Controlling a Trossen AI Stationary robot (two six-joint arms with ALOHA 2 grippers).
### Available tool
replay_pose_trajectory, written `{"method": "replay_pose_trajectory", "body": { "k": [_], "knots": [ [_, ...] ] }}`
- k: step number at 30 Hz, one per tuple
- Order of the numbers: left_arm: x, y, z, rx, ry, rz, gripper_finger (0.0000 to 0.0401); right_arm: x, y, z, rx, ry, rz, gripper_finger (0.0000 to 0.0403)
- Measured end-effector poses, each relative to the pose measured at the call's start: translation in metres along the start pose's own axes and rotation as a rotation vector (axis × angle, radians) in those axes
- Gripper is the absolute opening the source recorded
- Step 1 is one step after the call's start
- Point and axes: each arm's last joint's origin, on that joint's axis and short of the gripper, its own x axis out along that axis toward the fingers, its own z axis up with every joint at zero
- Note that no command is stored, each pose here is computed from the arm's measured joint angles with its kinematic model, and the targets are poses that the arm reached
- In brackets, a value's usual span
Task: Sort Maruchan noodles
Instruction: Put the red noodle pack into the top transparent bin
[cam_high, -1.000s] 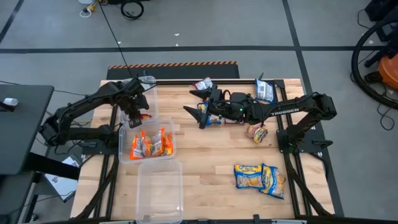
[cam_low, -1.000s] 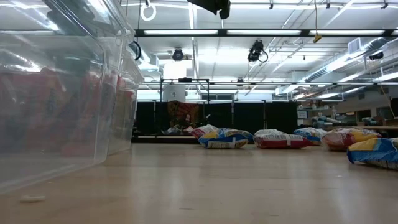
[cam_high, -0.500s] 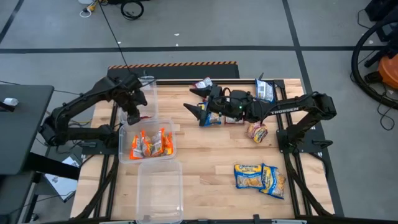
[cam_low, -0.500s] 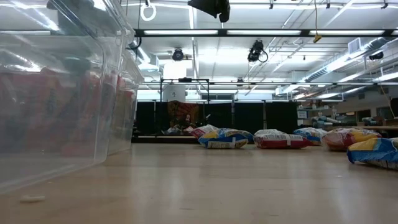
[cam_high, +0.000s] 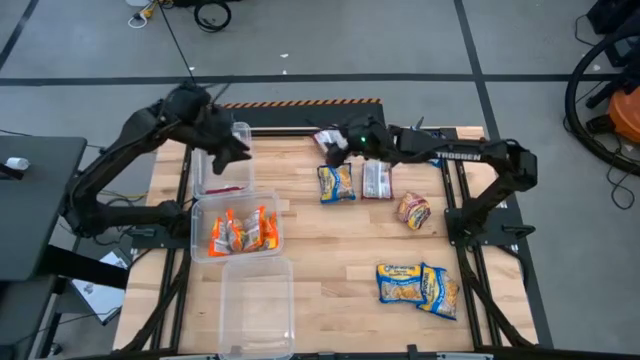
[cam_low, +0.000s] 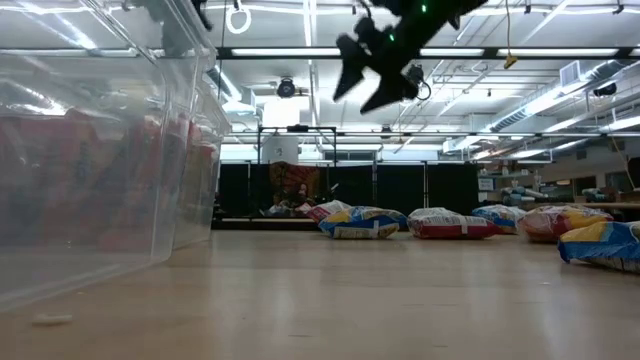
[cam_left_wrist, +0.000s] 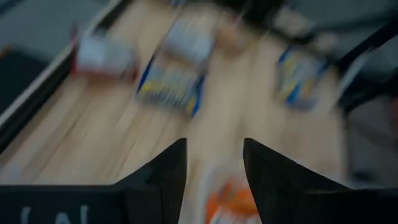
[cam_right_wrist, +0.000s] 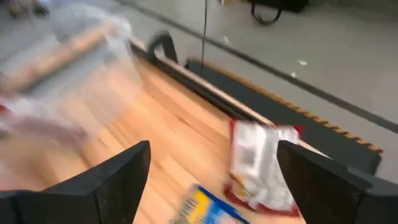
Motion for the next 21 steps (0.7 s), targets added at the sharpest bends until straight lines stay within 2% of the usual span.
{"method": "replay_pose_trajectory", "body": {
  "k": [3,7,9,15,21],
  "knots": [
    [-0.006,-0.009,0.012,0.003,-0.135,-0.082,0.0162,0.015,-0.024,-0.014,-0.015,0.078,-0.003,0.0344],
    [-0.013,-0.027,0.021,0.023,-0.254,-0.151,0.0162,0.031,-0.061,-0.029,0.232,0.134,-0.082,0.0324],
    [-0.015,-0.035,0.026,0.055,-0.308,-0.186,0.0162,0.039,-0.076,-0.035,0.268,0.146,-0.103,0.0315],
    [-0.013,-0.054,0.039,0.119,-0.426,-0.223,0.0162,0.077,-0.101,-0.049,0.213,0.279,-0.059,0.0297],
    [-0.01,-0.062,0.04,0.12,-0.436,-0.231,0.0162,0.108,-0.112,-0.075,0.141,0.408,-0.033,0.0295]
  ]
}}
